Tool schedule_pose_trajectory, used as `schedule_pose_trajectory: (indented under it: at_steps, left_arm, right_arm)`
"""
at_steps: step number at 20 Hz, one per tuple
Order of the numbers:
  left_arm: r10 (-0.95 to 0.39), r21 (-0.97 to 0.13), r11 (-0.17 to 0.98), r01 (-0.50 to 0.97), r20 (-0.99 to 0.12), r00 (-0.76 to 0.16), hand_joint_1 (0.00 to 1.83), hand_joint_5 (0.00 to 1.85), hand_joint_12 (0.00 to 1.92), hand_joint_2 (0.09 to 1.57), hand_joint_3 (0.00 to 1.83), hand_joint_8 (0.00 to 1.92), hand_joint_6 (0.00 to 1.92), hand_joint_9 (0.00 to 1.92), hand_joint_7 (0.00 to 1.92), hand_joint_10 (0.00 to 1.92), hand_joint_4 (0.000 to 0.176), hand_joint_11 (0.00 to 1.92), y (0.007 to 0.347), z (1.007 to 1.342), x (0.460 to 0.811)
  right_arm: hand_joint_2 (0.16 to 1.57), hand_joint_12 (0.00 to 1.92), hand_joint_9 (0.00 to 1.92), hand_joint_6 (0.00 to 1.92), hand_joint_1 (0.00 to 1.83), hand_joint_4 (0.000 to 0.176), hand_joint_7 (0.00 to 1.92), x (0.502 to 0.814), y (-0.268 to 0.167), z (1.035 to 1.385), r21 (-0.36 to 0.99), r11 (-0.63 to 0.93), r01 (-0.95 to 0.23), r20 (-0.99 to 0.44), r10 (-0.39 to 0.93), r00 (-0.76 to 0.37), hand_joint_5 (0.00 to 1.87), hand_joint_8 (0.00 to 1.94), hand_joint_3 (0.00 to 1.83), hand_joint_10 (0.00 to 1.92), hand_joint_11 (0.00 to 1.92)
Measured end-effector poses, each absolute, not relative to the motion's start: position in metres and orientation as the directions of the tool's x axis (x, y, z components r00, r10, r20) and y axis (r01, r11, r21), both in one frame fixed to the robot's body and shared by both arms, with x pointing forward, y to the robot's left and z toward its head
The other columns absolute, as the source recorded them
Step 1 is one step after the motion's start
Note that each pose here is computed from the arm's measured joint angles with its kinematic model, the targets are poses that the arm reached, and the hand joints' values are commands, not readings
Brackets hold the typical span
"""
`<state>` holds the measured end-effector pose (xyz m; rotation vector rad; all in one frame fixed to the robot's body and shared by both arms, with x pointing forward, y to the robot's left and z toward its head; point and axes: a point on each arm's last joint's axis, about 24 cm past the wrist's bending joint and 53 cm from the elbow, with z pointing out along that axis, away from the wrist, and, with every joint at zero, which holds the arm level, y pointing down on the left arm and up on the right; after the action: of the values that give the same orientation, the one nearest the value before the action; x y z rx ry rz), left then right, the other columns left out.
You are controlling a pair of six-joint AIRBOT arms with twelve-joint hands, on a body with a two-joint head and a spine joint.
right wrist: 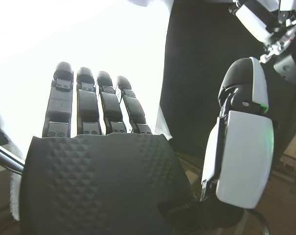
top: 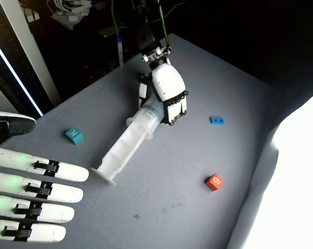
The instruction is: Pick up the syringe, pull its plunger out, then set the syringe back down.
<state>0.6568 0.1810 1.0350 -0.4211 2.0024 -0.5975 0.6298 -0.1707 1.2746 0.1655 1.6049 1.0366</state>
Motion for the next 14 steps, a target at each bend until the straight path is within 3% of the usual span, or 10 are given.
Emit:
schedule_pose_trajectory:
  at_steps: [1,3,5,6,7,8,9,12,14]
  left_arm:
    - [-0.522,-0.571,0.819,-0.047,-0.71,-0.472,1.16,0.69,1.39,1.23,0.0,1.22,1.41,0.78,0.85,0.96,0.0,0.53,0.1803,1.0341,0.6564]
    - [-0.522,-0.569,0.821,-0.052,-0.71,-0.473,1.14,0.68,1.58,1.25,0.0,1.4,1.39,0.68,0.77,1.23,0.0,0.49,0.1825,1.031,0.6547]
    - [-0.524,-0.57,0.82,-0.057,-0.707,-0.475,1.13,0.63,1.61,1.28,0.0,1.52,1.41,0.6,0.73,1.34,0.0,0.42,0.1832,1.0293,0.6539]
    - [-0.523,-0.569,0.821,-0.055,-0.708,-0.475,1.11,0.58,1.56,1.31,0.0,1.53,1.49,0.53,0.7,1.25,0.0,0.33,0.1832,1.0294,0.6539]
    - [-0.522,-0.568,0.821,-0.055,-0.708,-0.475,1.02,0.44,1.52,1.26,0.0,1.14,1.0,0.45,0.51,1.18,0.0,0.25,0.1832,1.0294,0.6539]
    - [-0.52,-0.566,0.823,-0.056,-0.709,-0.477,0.93,0.37,1.44,1.18,0.0,0.96,0.68,0.34,0.39,1.09,0.0,0.15,0.1839,1.0281,0.6532]
    - [-0.52,-0.565,0.823,-0.057,-0.708,-0.478,0.89,0.36,1.29,1.12,0.0,0.7,0.44,0.34,0.38,0.86,0.0,0.09,0.1842,1.0274,0.6528]
    - [-0.521,-0.563,0.824,-0.056,-0.716,-0.465,0.81,0.37,1.0,1.0,0.0,0.19,0.07,0.38,0.46,0.38,0.0,0.0,0.1861,1.0297,0.6543]
    - [-0.521,-0.564,0.824,-0.057,-0.716,-0.465,0.83,0.37,0.94,0.96,0.0,0.11,0.03,0.4,0.48,0.3,0.0,0.0,0.1863,1.0298,0.6544]
  right_arm:
    - [0.89,0.01,0.0,0.0,0.57,0.0,0.0,0.6298,-0.1705,1.2746,0.688,0.598,-0.411,-0.724,0.606,-0.33,0.0,0.0,0.0,0.0,0.01]
    - [0.89,0.03,0.01,0.0,0.59,0.0,0.0,0.6297,-0.1706,1.2749,0.687,0.598,-0.413,-0.725,0.605,-0.329,0.0,0.0,0.0,0.0,0.05]
    - [0.88,0.04,0.03,0.0,0.6,0.0,0.0,0.6297,-0.1703,1.2748,0.686,0.599,-0.413,-0.726,0.604,-0.329,0.01,0.0,0.0,0.01,0.07]
    - [0.87,0.05,0.04,0.01,0.64,0.0,0.02,0.6297,-0.1704,1.275,0.686,0.598,-0.414,-0.726,0.605,-0.329,0.02,0.01,0.0,0.01,0.08]
    - [0.89,0.05,0.04,0.01,0.62,0.0,0.01,0.6297,-0.1706,1.2751,0.686,0.598,-0.414,-0.725,0.605,-0.328,0.02,0.0,0.0,0.01,0.07]
    - [0.89,0.05,0.02,0.0,0.58,0.0,0.0,0.6296,-0.1705,1.274,0.686,0.599,-0.413,-0.726,0.604,-0.33,0.0,0.0,0.0,0.0,0.04]
    - [0.89,0.05,0.03,0.0,0.6,0.0,0.0,0.6295,-0.1707,1.2734,0.684,0.601,-0.413,-0.727,0.602,-0.33,0.0,0.0,0.0,0.0,0.05]
    - [0.93,0.11,0.0,0.0,0.56,0.0,0.0,0.6295,-0.1706,1.2737,0.685,0.6,-0.413,-0.727,0.603,-0.329,0.0,0.0,0.0,0.0,0.0]
    - [0.91,0.21,0.02,0.0,0.58,0.0,0.0,0.6294,-0.1706,1.2738,0.684,0.6,-0.414,-0.727,0.603,-0.329,0.0,0.0,0.0,0.0,0.0]
